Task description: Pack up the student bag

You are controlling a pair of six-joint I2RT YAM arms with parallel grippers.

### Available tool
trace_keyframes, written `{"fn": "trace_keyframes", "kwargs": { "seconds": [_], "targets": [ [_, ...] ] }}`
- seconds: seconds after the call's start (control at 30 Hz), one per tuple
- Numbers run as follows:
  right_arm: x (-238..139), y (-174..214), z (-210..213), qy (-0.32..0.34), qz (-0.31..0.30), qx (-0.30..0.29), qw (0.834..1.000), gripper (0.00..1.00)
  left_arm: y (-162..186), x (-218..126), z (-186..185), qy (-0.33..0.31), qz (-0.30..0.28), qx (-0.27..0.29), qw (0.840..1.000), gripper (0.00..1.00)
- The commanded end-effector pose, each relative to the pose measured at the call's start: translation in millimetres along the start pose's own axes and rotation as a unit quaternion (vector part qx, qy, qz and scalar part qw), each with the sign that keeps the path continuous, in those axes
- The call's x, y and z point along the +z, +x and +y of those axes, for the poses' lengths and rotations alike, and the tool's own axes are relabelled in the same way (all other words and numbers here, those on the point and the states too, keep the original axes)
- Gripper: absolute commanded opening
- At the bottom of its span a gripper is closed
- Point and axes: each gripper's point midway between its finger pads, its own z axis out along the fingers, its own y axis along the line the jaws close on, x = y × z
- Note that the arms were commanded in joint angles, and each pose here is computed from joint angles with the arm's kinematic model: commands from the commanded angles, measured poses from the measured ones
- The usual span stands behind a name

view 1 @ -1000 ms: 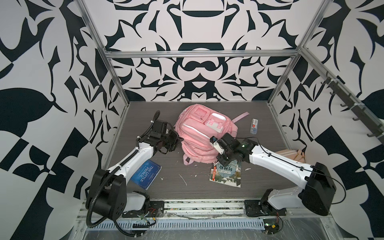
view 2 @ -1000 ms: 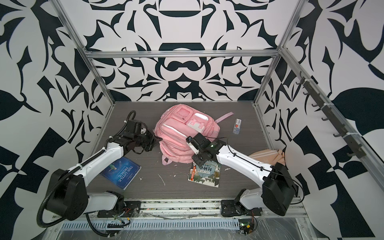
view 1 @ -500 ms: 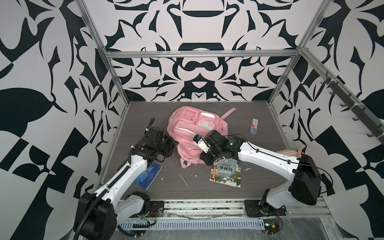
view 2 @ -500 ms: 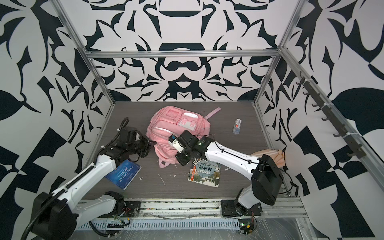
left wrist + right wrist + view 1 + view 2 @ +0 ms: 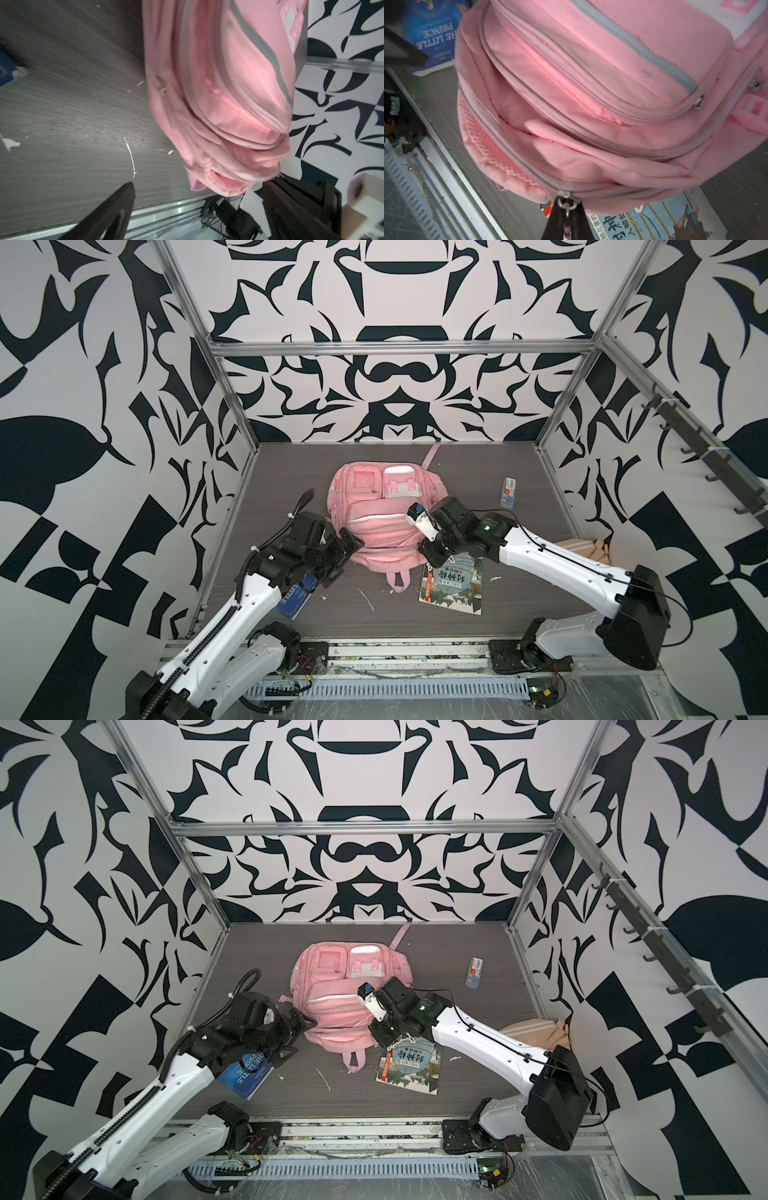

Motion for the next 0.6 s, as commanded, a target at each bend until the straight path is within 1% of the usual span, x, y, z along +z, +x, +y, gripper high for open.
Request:
{"fn": "trace_keyframes", "kwargs": {
  "seconds": [0.0,0.03,0.1,0.13,0.17,0.2,0.27,0.37,0.43,0.5,0.57],
  "targets": [
    [-12.9,-2.7,-13.9,0.03,-0.011,0.007,0.999,0.0,17.4,-9.8,-19.7,-0.032,0.073,0.163,0.983,0.99],
    [-14.7,-1.6,-17.5,0.036,-0.01,0.012,0.999,0.0,17.7,-9.6,-28.4,-0.05,0.082,0.22,0.971,0.99],
    [-18.5,3.5,-23.4,0.046,-0.007,0.025,0.999,0.0,16.8,-7.1,-41.0,-0.083,0.088,0.322,0.939,1.0],
    [-21.3,6.1,-26.7,0.051,-0.007,0.033,0.998,0.0,14.7,4.3,-43.3,-0.104,0.104,0.357,0.922,0.99],
    [-23.5,10.0,-29.4,0.054,-0.007,0.04,0.998,0.0,13.0,12.2,-46.3,-0.112,0.115,0.381,0.91,0.99],
    [-26.1,12.5,-31.9,0.057,-0.01,0.048,0.997,0.0,11.0,21.6,-51.0,-0.111,0.124,0.402,0.901,1.0],
    [-30.3,18.3,-35.4,0.058,-0.014,0.06,0.996,0.0,6.8,40.9,-62.2,-0.099,0.129,0.432,0.887,0.98],
    [-38.0,27.4,-44.7,0.064,-0.017,0.086,0.994,0.0,-0.3,64.3,-83.0,-0.069,0.125,0.462,0.875,0.94],
    [-43.0,33.2,-51.2,0.062,-0.029,0.109,0.992,0.0,1.4,76.8,-98.5,-0.04,0.127,0.478,0.868,0.93],
    [-47.9,35.5,-55.9,0.057,-0.044,0.126,0.989,0.0,8.3,90.7,-109.9,-0.03,0.133,0.506,0.852,0.93],
    [-50.1,37.7,-59.8,0.059,-0.045,0.132,0.988,0.0,18.7,104.5,-117.3,-0.026,0.143,0.531,0.835,0.92]
  ]
}}
